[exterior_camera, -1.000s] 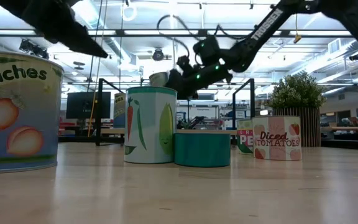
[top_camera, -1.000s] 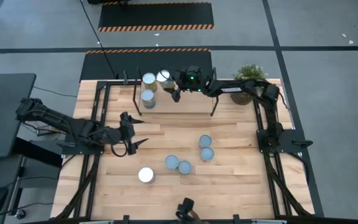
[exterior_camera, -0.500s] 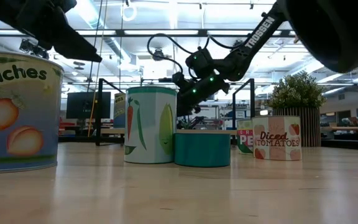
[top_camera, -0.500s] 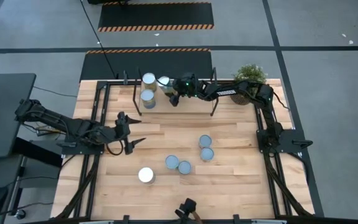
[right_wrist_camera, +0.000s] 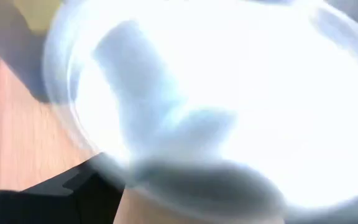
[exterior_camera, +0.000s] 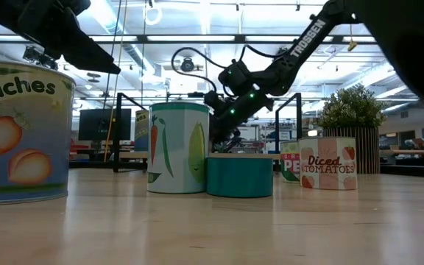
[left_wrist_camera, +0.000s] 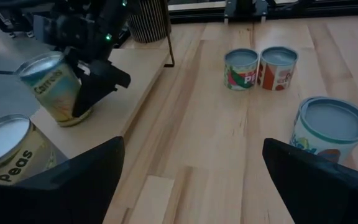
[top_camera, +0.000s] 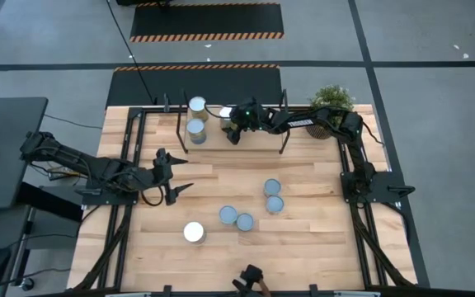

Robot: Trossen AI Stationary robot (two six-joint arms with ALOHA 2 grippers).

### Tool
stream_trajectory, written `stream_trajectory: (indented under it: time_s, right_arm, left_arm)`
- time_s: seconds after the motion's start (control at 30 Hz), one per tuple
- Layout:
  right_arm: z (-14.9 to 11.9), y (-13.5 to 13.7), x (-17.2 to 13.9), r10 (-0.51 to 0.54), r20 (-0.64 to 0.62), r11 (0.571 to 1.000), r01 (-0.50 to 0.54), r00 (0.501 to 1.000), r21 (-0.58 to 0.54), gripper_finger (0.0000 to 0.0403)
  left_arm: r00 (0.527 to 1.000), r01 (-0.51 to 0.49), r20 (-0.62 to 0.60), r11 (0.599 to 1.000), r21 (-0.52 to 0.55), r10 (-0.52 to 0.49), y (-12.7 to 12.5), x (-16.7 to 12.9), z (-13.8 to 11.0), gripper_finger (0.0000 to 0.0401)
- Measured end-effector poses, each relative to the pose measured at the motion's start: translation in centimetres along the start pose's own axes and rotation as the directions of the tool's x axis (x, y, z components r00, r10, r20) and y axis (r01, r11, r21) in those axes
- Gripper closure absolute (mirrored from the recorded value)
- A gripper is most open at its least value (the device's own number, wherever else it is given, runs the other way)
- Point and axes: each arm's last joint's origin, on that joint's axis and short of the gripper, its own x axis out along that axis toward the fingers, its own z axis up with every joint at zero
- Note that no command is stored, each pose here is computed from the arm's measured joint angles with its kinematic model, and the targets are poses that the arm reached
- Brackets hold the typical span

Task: Pick and place cans onto a shelf
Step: Put the canned carrots on the shelf

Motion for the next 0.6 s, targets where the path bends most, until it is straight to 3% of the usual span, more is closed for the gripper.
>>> stream_trajectory:
  time_s: [0.23, 0.6]
  right_arm:
    - [-0.1, 0.0, 0.0, -0.023, -0.02, 1.0, 0.022, 1.0, -0.017, 0.0011]
    - [1.4, 0.5, -2.5, -0.044, -0.079, 0.998, 0.041, 0.996, -0.037, 0.0009]
  left_arm:
    - [1.0, 0.0, -0.002, 1.0, 0.001, 0.0, 0.0, 0.0, 0.0, 0.0014]
    - [1.0, -0.001, -0.005, 1.0, 0.004, 0.001, 0.0, 0.0, -0.1, 0.0014]
